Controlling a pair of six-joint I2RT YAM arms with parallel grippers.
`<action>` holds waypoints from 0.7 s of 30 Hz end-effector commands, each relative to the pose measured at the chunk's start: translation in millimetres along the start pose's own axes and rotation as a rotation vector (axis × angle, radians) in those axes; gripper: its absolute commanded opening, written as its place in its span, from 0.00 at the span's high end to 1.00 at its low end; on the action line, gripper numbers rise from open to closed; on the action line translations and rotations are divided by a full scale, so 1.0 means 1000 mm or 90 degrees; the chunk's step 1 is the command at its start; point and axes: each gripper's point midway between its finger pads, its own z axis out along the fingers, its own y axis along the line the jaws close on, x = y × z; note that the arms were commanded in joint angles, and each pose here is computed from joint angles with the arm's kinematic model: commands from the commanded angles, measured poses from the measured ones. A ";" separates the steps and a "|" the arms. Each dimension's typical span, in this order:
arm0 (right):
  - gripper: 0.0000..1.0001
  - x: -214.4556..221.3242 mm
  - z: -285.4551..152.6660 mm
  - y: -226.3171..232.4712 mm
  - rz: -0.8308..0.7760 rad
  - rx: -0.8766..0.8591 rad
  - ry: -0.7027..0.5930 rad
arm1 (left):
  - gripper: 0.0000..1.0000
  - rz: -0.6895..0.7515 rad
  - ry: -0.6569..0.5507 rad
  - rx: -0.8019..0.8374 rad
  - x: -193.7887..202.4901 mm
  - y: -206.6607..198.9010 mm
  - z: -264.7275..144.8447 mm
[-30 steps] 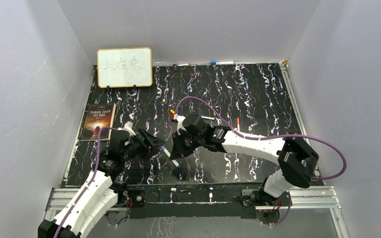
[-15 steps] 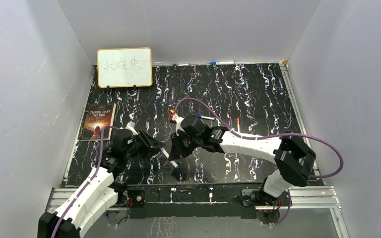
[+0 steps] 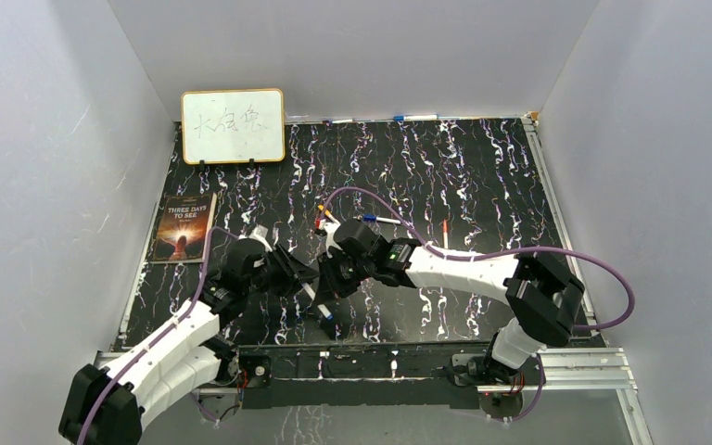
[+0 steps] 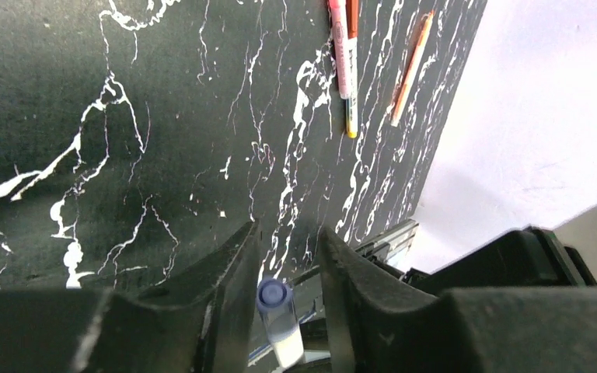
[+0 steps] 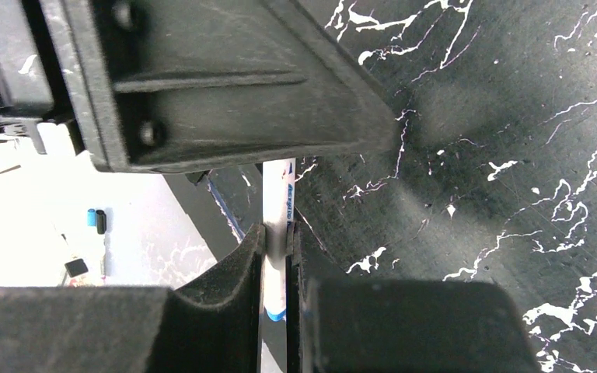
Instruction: Open the pen caps
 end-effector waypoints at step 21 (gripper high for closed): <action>0.66 -0.019 -0.007 0.014 -0.029 -0.012 -0.046 | 1.00 0.034 0.012 0.004 -0.003 -0.017 0.004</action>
